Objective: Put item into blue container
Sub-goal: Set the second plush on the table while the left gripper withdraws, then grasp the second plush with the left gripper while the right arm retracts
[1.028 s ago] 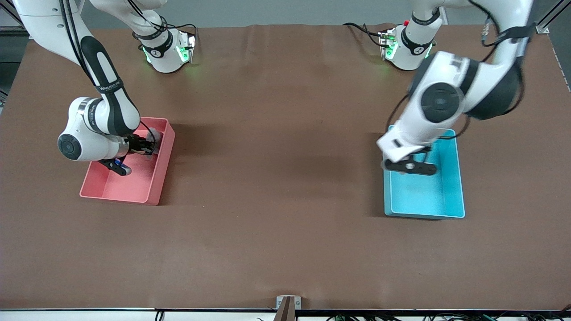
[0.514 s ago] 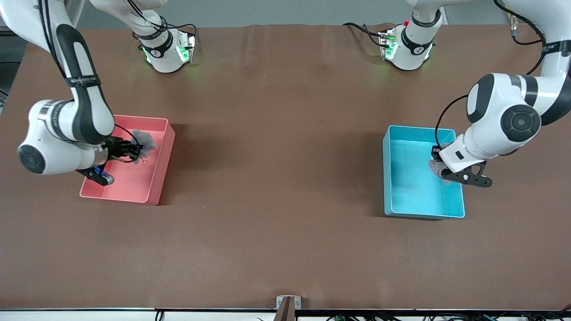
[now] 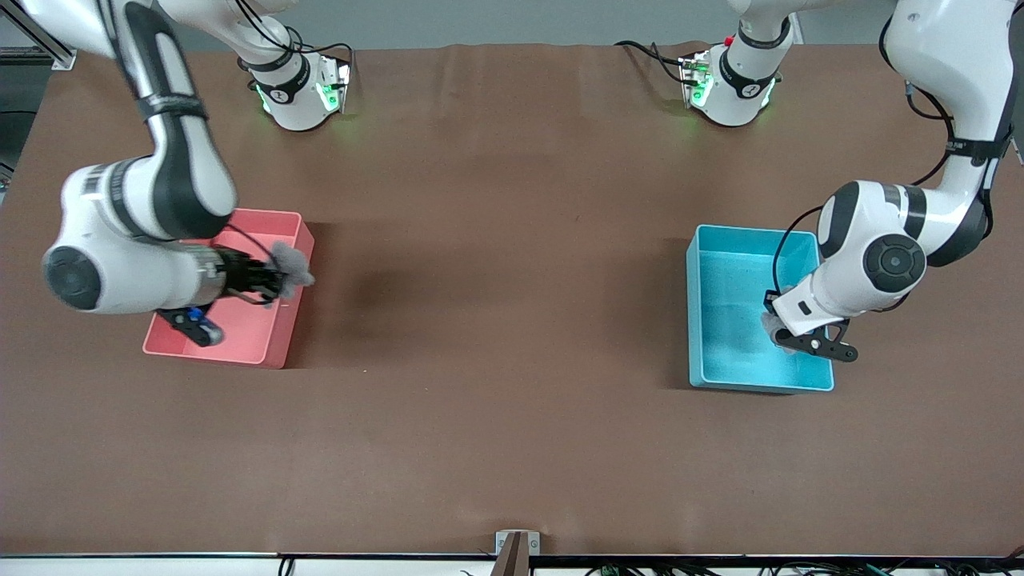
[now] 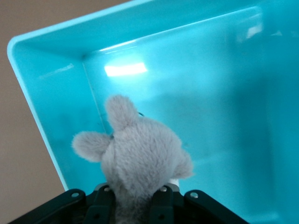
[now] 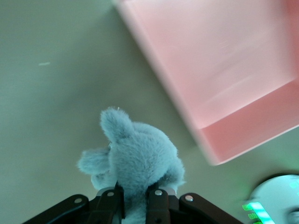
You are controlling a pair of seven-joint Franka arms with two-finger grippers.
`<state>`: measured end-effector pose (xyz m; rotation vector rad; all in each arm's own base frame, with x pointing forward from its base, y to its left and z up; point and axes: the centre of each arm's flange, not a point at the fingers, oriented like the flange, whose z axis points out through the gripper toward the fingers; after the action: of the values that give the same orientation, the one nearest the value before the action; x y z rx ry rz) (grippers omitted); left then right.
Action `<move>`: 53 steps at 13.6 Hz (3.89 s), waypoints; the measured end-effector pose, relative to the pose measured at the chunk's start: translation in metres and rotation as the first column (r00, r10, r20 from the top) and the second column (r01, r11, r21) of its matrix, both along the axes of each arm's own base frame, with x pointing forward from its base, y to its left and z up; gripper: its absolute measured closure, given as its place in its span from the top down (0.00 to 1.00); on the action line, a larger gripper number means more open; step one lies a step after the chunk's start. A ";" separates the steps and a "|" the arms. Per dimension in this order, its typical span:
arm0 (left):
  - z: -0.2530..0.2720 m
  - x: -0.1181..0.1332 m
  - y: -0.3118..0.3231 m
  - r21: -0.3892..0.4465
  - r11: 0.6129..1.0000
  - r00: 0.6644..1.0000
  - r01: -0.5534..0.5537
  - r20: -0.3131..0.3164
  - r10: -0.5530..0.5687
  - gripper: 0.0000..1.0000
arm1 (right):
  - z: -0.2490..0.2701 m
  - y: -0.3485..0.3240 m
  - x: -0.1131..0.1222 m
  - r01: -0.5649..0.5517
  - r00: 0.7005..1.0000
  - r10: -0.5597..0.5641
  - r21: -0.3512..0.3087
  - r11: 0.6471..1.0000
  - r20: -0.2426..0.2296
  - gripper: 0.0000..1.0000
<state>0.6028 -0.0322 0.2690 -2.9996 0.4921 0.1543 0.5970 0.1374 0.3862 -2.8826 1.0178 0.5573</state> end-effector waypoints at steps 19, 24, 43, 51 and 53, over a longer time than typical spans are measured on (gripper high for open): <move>-0.053 -0.010 -0.014 -0.020 1.000 0.992 0.014 -0.125 -0.017 0.64 | -0.153 0.332 -0.085 0.332 0.926 -0.308 -0.083 0.939 0.219 0.20; 0.004 -0.005 -0.050 0.007 1.000 0.990 0.020 -0.139 -0.019 0.96 | -0.162 0.329 -0.082 0.338 0.925 -0.311 -0.095 0.936 0.220 0.38; 0.106 -0.046 -0.398 -0.249 0.902 0.935 -0.352 -0.066 0.347 1.00 | 0.048 -0.042 0.056 -0.295 0.954 0.295 0.002 0.955 0.058 1.00; 0.043 -0.068 -0.484 -0.459 0.799 0.911 -0.389 -0.062 0.408 1.00 | 0.096 -0.192 0.054 -0.508 0.849 0.500 0.005 0.861 0.171 1.00; 0.018 -0.077 -0.499 -0.469 0.792 0.907 -0.391 -0.051 0.418 1.00 | 0.112 -0.218 0.053 -0.500 0.848 0.496 -0.026 0.865 0.186 1.00</move>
<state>0.5254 -0.5308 0.2875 -3.5357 -0.1682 -0.0278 0.6497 -0.0801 0.4982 -3.0972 0.2205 0.2918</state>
